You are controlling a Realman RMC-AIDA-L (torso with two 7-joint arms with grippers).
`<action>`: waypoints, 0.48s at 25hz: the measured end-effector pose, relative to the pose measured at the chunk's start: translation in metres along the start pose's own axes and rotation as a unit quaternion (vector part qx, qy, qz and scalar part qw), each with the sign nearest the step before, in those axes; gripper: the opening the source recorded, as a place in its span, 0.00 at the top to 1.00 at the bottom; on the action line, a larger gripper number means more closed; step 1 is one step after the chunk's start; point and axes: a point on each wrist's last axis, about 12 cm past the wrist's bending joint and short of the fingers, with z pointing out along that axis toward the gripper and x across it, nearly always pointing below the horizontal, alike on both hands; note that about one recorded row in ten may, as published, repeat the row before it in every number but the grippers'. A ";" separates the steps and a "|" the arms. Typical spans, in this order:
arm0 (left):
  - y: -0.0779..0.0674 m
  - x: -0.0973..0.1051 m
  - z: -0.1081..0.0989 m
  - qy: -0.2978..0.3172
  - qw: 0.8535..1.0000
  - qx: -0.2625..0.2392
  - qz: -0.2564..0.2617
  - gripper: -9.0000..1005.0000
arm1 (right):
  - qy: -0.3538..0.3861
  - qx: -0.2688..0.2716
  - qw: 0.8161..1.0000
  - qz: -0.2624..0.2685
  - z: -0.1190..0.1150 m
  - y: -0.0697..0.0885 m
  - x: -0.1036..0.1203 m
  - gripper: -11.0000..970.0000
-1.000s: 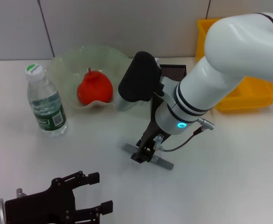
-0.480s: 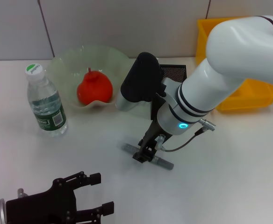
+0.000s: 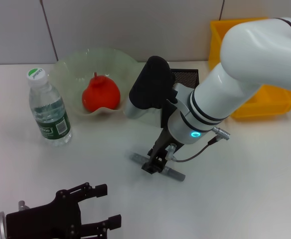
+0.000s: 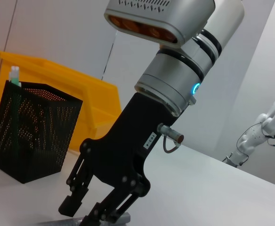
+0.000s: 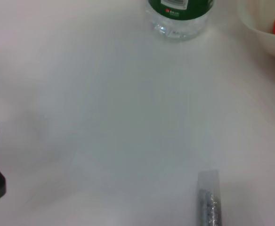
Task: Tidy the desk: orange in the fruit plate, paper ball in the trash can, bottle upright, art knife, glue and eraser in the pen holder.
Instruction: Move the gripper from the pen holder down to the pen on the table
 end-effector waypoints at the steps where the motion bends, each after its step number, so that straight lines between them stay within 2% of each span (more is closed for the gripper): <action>1: 0.000 0.000 0.000 0.000 1.000 0.000 0.000 0.14 | 0.001 -0.001 1.000 -0.001 0.000 0.000 0.000 0.62; 12: 0.001 -0.001 -0.001 -0.002 1.000 -0.003 -0.006 0.14 | 0.024 -0.009 0.999 -0.018 -0.007 0.004 -0.013 0.62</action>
